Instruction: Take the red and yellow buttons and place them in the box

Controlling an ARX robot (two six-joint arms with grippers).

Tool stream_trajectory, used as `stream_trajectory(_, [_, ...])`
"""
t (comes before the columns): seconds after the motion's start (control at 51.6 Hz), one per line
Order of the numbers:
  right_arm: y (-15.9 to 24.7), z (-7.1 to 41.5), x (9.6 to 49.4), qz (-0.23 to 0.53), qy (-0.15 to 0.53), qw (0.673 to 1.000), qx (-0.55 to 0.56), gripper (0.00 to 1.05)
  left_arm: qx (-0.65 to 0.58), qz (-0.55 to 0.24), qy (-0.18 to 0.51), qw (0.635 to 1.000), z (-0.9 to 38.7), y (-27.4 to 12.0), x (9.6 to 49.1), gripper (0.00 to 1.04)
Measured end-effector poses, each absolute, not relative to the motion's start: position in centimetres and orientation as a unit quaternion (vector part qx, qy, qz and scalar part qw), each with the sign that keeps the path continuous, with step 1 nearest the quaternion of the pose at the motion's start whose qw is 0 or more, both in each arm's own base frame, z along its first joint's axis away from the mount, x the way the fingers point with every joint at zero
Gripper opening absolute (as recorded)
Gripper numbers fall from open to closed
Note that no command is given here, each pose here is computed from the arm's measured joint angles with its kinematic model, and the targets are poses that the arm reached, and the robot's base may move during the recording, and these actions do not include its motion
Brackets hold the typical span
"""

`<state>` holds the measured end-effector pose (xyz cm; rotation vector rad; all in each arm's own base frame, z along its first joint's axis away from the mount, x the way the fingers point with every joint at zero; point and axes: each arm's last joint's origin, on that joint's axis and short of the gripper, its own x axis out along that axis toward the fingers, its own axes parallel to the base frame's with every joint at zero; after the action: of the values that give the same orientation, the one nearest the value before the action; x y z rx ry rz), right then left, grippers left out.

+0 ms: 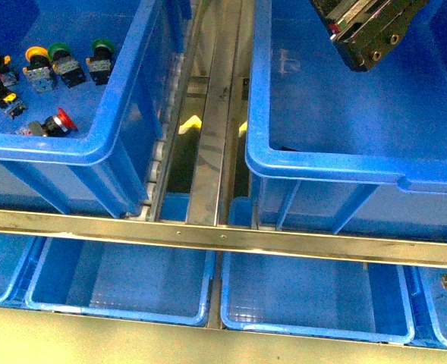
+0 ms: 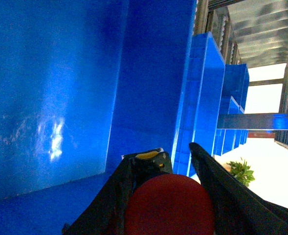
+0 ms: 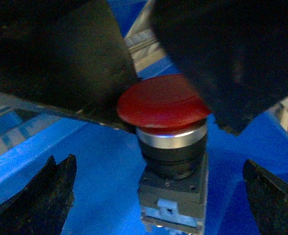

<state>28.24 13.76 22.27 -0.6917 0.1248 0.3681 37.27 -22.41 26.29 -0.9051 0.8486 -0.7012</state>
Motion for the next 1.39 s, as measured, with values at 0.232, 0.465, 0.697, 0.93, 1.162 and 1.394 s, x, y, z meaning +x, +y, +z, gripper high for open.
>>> stream_trajectory(0.232, [13.6,22.2,28.5,0.172,0.06,0.924,-0.335,0.68,-0.416,-0.321,0.39,0.756,26.3,-22.4,37.3,0.34])
stream_trajectory(0.465, [13.2,22.2,28.7,0.165,0.059,0.926,-0.335,0.3,-0.42,-0.315,0.388,0.757,26.4,-22.4,37.3,0.34])
stream_trajectory(0.697, [12.9,21.8,28.5,0.16,0.062,0.925,-0.338,0.28,-0.421,-0.311,0.392,0.756,26.0,-22.6,37.4,0.36])
stream_trajectory(0.93, [12.5,21.3,28.2,0.15,0.076,0.926,-0.337,0.27,-0.419,-0.308,0.382,0.764,25.9,-22.5,37.7,0.82])
stream_trajectory(1.162, [12.6,20.9,27.9,0.157,0.083,0.924,-0.338,0.27,-0.413,-0.294,0.361,0.783,26.2,-22.0,37.9,0.97])
stream_trajectory(1.394, [12.4,20.5,27.7,0.157,0.091,0.923,-0.339,0.26,-0.396,-0.26,0.331,0.816,26.1,-19.2,37.7,0.97])
